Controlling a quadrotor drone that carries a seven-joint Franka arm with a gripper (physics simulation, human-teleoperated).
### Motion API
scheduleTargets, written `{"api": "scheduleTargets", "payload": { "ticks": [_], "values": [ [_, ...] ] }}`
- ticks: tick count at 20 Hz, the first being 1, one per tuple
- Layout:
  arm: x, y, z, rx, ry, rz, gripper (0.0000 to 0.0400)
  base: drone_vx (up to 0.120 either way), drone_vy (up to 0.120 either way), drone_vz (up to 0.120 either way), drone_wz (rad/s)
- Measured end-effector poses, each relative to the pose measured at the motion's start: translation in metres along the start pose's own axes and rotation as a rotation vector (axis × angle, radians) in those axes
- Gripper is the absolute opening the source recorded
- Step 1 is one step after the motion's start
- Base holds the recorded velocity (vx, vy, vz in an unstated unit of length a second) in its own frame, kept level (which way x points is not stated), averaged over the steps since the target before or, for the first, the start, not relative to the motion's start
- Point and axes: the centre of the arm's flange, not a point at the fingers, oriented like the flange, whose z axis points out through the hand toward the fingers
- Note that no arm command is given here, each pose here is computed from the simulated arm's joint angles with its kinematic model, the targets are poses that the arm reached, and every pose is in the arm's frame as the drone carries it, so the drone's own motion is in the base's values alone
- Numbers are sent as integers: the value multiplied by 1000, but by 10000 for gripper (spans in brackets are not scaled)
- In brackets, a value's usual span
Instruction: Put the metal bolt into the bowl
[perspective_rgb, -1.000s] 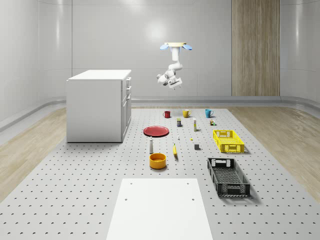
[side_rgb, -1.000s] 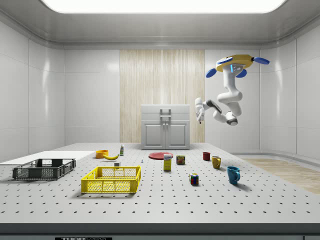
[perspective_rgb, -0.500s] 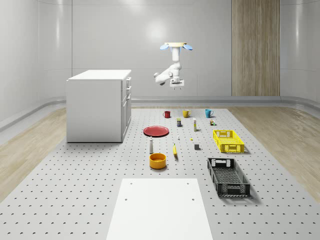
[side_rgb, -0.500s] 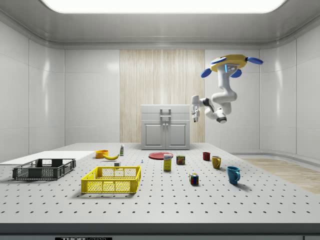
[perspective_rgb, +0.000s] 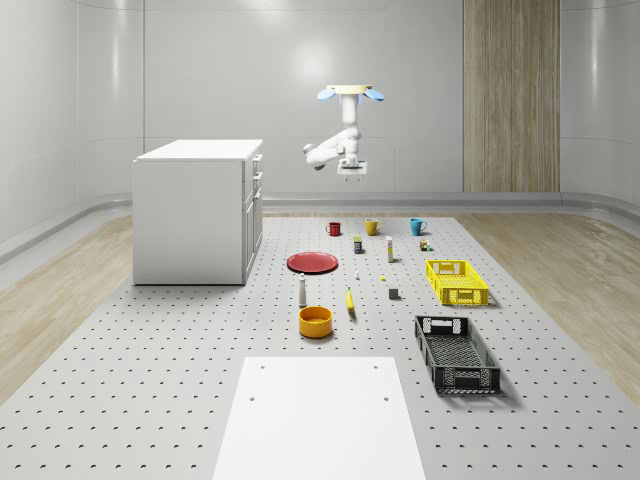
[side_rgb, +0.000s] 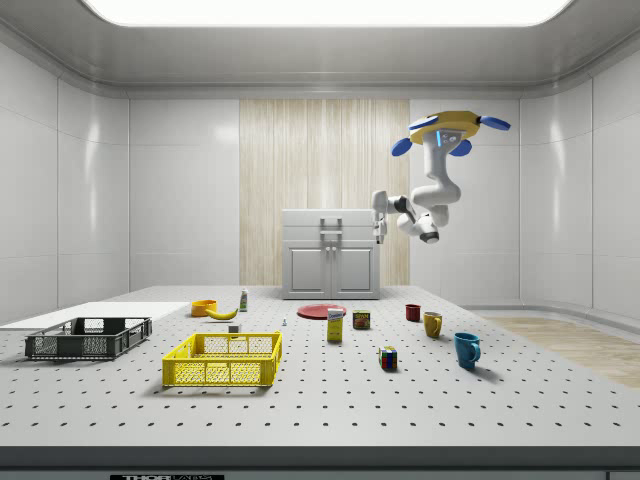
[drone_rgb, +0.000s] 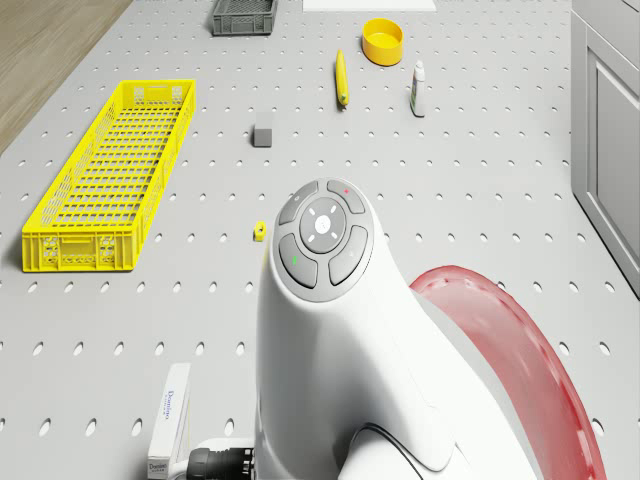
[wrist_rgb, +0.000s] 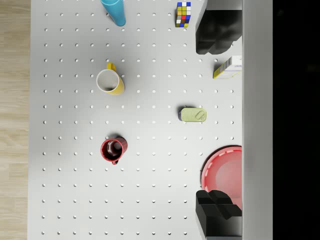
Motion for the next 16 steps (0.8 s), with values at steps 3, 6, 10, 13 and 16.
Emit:
{"api": "scheduleTargets", "payload": {
  "ticks": [3, 6, 10, 13, 16],
  "values": [
    [0, 0, 0, -3, 3, 0, 400, 120, 0, 0, 0],
    [0, 0, 0, -4, 4, 0, 400, 120, 0, 0, 0],
    [-1, -1, 0, -5, 6, 0, 400, 120, 0, 0, 0],
    [-1, -1, 0, -5, 6, 0, 400, 120, 0, 0, 0],
    [-1, -1, 0, -6, 6, 0, 400, 120, 0, 0, 0]
  ]
}}
